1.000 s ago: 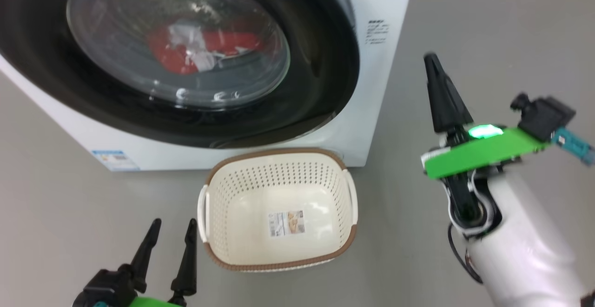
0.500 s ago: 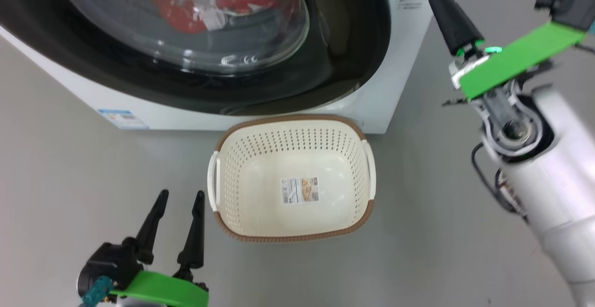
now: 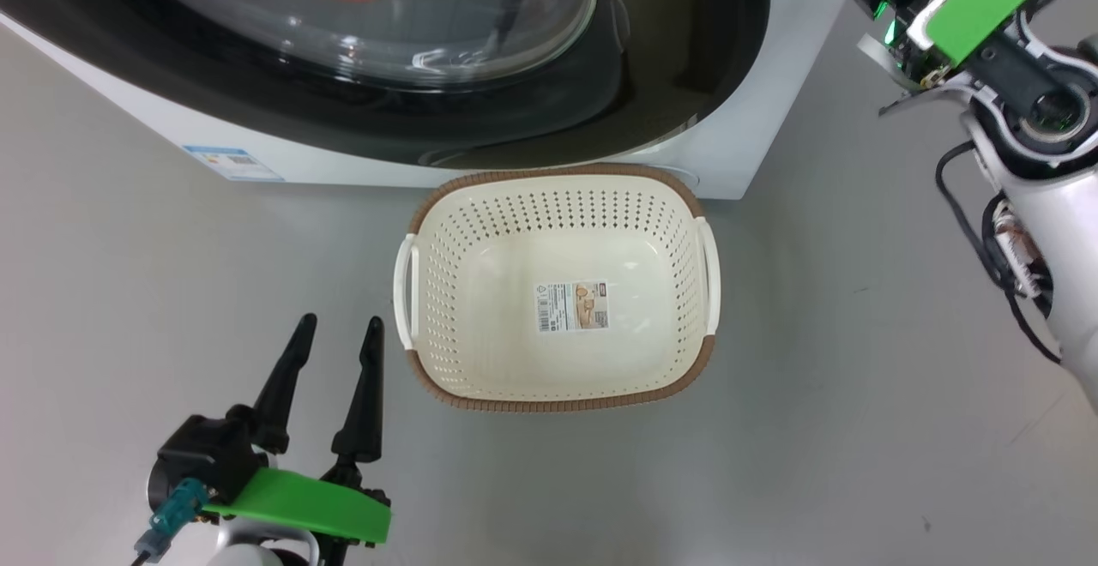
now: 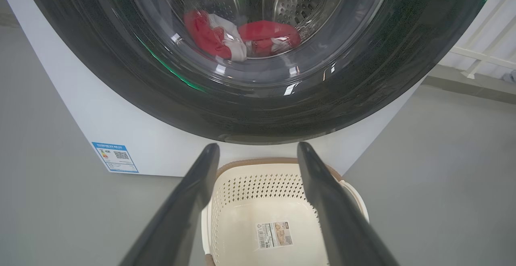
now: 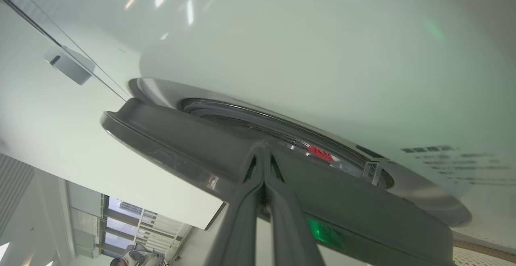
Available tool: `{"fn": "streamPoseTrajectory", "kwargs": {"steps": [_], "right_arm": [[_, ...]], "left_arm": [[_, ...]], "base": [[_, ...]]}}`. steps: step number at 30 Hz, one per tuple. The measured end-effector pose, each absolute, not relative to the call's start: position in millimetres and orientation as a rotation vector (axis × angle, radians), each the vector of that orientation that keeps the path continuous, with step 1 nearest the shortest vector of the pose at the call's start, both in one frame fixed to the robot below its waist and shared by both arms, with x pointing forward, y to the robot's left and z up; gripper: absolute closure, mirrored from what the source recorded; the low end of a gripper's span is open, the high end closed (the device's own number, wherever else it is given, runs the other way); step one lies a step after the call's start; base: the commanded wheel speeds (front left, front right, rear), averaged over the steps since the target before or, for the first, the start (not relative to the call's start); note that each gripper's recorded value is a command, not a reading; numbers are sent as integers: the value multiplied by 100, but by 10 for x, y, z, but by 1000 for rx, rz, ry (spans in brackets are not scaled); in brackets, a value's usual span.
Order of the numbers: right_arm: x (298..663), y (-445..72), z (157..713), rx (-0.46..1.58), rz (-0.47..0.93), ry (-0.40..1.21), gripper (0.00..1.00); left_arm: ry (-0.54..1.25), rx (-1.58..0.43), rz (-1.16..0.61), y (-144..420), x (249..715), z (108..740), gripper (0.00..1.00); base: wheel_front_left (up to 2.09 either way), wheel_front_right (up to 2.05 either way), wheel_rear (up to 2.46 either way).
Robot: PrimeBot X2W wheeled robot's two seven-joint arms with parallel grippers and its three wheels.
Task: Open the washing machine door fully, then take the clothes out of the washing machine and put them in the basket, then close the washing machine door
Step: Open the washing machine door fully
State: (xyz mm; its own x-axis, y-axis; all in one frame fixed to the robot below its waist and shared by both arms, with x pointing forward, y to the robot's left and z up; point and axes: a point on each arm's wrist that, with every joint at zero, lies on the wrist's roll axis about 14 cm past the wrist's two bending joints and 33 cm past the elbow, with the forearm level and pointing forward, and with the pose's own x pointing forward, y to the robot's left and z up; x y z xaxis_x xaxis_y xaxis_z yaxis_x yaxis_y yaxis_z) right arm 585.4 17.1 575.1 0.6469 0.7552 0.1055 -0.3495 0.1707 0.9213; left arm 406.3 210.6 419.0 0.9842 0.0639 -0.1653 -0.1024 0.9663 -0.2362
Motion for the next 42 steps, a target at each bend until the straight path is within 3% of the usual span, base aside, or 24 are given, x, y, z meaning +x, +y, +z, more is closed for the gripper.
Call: {"fn": "streamPoseTrajectory", "kwargs": {"steps": [5, 21, 42], "right_arm": [[5902, 260, 5661, 1219, 873, 550, 100], [5887, 368, 5563, 1161, 927, 677, 100], [5165, 442, 5559, 1110, 1004, 766, 100]], "left_arm": [[170, -244, 86, 2115, 4105, 4135, 0], [163, -257, 77, 2083, 4175, 4143, 0], [108, -269, 35, 1944, 4080, 4378, 0]], "base": [[0, 0, 0], [0, 0, 0], [0, 0, 0]]}}
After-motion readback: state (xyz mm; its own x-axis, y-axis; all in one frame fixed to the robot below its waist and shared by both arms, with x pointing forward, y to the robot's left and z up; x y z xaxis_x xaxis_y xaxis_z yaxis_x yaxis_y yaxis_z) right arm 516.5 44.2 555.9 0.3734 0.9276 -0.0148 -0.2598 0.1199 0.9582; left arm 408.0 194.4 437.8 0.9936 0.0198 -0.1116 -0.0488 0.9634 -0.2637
